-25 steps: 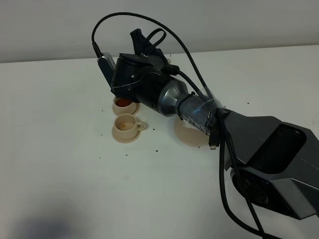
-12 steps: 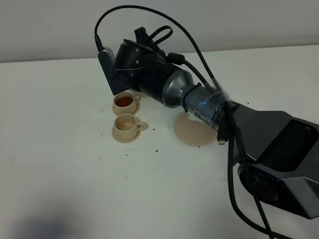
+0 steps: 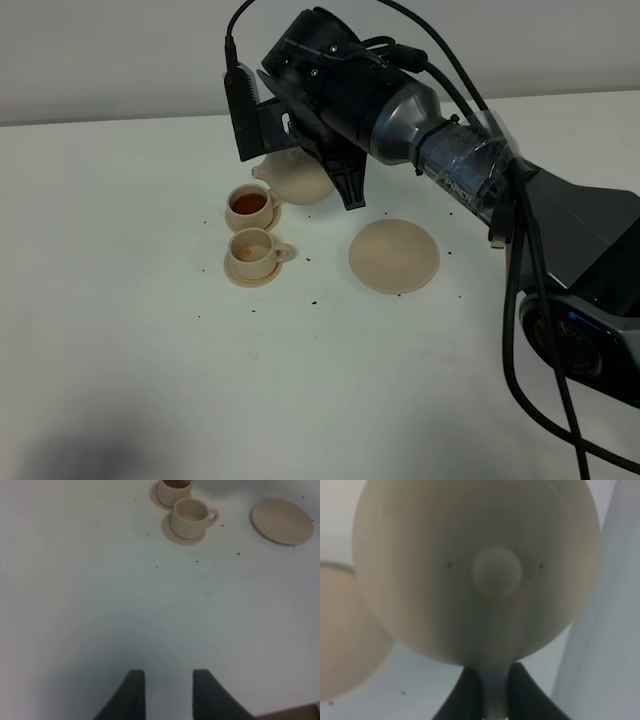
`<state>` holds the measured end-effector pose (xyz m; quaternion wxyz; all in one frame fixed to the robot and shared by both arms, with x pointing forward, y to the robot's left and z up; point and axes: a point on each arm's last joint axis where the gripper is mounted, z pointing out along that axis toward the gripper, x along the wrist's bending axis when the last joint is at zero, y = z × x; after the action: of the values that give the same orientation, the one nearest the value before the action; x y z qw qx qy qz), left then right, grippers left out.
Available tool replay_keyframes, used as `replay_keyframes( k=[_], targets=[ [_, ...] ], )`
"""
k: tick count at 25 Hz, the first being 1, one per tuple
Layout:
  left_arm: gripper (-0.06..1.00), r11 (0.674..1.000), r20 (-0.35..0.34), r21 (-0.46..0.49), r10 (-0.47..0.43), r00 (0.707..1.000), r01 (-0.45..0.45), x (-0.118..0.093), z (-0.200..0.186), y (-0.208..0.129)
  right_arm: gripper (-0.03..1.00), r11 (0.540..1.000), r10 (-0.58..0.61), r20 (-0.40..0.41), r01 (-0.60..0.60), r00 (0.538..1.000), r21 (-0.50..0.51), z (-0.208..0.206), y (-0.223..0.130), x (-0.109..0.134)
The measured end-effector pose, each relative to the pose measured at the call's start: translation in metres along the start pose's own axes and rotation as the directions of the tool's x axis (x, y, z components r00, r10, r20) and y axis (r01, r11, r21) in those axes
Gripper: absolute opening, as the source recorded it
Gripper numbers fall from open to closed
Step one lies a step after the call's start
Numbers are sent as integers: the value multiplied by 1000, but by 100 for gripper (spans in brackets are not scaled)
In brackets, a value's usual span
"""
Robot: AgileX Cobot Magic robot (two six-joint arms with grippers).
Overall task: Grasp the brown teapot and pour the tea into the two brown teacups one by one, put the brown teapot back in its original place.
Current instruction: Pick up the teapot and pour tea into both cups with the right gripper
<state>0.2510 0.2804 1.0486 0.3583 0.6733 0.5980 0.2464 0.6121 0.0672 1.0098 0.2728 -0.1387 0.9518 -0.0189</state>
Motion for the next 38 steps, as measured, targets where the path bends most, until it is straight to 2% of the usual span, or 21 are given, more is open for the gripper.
replay_keyframes(
  k=[10,17,22,28,38],
  targets=[
    [25,1000,0,0,0,1000,0,0,0,0,11,998,38,-41,-40,998,-50,0,2,2],
    [25,1000,0,0,0,1000,0,0,0,0,11,989,113,-76,-119,991,-83,-2,4,4],
    [25,1000,0,0,0,1000,0,0,0,0,11,983,143,-60,-148,988,-107,-34,4,4],
    [25,1000,0,0,1,1000,-1,0,0,0,11,979,186,-81,-192,979,-71,-57,-1,20],
    [25,1000,0,0,1,1000,-1,0,0,0,11,966,256,-165,-248,953,66,-23,-7,49]
  ],
)
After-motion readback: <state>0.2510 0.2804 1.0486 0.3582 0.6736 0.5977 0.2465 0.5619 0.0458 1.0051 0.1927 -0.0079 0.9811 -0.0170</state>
